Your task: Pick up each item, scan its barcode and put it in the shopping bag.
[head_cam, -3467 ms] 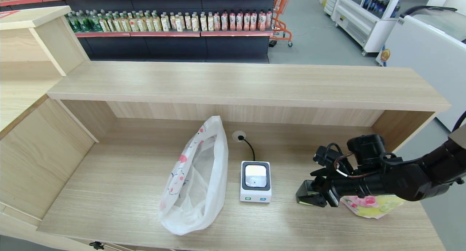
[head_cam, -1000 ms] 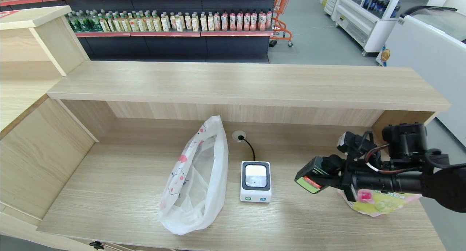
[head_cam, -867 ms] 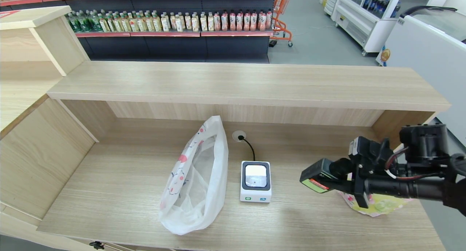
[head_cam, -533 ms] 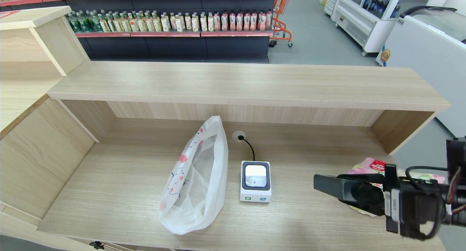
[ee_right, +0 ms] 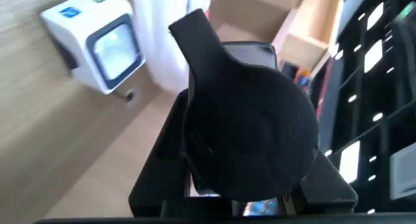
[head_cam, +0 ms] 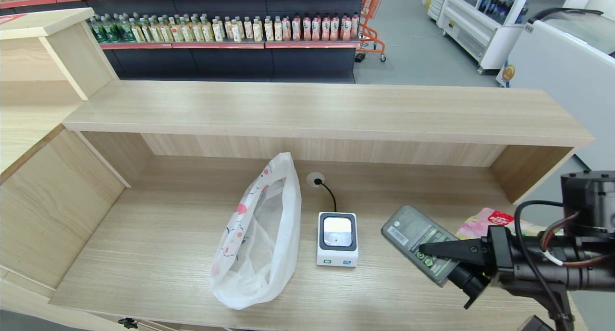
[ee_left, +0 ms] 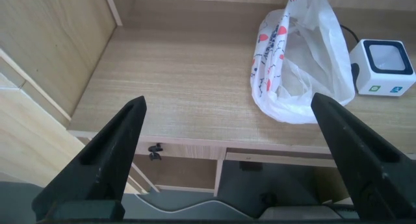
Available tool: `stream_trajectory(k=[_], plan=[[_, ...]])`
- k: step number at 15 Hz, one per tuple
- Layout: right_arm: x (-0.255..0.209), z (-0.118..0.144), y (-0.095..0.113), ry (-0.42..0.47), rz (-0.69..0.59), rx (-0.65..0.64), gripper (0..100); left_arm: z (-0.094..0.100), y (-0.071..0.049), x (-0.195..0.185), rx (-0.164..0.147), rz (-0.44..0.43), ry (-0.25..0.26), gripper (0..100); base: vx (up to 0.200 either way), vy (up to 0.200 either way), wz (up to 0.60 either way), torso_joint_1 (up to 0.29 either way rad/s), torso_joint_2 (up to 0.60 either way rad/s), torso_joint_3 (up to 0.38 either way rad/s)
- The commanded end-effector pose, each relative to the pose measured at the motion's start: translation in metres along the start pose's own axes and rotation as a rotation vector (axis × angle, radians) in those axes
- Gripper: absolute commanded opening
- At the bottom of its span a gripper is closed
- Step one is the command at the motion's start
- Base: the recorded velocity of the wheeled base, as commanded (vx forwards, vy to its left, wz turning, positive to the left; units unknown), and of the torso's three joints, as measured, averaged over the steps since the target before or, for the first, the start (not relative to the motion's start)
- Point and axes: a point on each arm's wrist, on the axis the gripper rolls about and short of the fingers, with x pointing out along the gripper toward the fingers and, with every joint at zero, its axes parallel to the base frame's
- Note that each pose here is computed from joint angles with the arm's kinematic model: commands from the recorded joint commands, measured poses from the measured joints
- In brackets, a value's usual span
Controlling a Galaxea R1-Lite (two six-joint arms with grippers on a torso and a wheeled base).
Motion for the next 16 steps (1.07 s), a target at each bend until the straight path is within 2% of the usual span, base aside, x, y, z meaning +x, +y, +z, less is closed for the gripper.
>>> stream_trajectory(k=[1, 2, 7, 11, 16], plan=[[0.040, -0.003, -0.016, -0.127, -0.098, -0.116, 0, 0.000, 0.000, 0.000, 0.000, 0.000, 0.001, 100, 0.000, 0.000, 0.00, 0.000, 0.00, 0.000], [0.052, 0.000, -0.026, -0.165, -0.140, -0.152, 0, 0.000, 0.000, 0.000, 0.000, 0.000, 0.001, 100, 0.000, 0.000, 0.00, 0.000, 0.00, 0.000], [0.077, 0.004, -0.019, -0.226, -0.150, -0.235, 0, 0.000, 0.000, 0.000, 0.000, 0.000, 0.001, 100, 0.000, 0.000, 0.00, 0.000, 0.00, 0.000], [0.099, -0.003, -0.022, -0.276, -0.244, -0.296, 0, 0.000, 0.000, 0.000, 0.000, -0.001, 0.001, 100, 0.000, 0.000, 0.00, 0.000, 0.00, 0.000], [0.110, -0.008, -0.026, -0.273, -0.282, -0.376, 0, 0.000, 0.000, 0.000, 0.000, 0.000, 0.001, 100, 0.000, 0.000, 0.00, 0.000, 0.00, 0.000]])
